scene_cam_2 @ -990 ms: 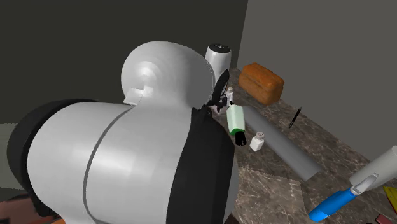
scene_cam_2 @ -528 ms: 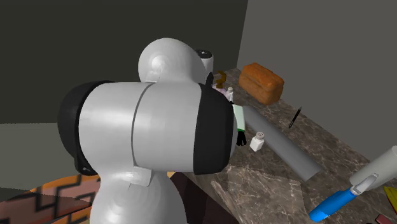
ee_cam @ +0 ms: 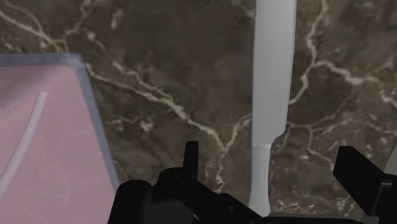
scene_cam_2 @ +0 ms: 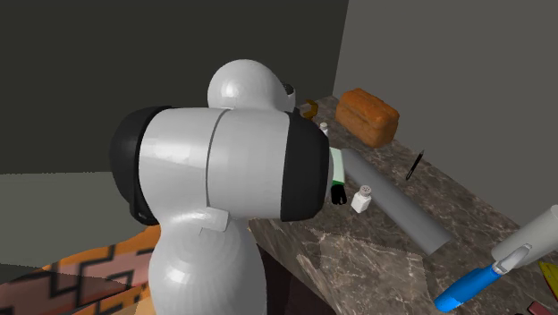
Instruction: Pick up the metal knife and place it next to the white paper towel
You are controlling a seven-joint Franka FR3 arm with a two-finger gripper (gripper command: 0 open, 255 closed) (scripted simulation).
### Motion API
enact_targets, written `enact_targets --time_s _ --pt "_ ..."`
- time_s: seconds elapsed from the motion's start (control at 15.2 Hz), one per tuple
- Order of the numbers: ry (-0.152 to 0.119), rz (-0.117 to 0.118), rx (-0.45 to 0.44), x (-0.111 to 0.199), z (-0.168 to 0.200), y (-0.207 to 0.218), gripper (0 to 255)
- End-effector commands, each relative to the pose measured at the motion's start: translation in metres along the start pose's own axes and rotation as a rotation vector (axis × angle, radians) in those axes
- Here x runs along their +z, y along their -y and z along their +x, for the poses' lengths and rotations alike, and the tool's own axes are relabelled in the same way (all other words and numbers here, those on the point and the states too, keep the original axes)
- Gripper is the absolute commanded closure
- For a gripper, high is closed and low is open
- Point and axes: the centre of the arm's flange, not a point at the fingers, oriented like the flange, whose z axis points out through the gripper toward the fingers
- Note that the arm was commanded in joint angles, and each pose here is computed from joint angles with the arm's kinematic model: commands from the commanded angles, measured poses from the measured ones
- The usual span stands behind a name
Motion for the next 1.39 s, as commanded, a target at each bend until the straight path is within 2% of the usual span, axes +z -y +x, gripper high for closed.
enact_targets --time_s 0.0,0.4,0.46,1.06,1.32 --pt "0.000 0.000 0.000 0.004 0.000 0.001 0" --pt "0.000 0.000 0.000 0.003 0.000 0.001 0" --pt "0.000 0.000 0.000 0.003 0.000 0.001 255" --pt "0.000 0.000 0.000 0.004 0.000 0.001 255" --pt "0.000 0.000 0.000 -0.017 0.005 0.000 255"
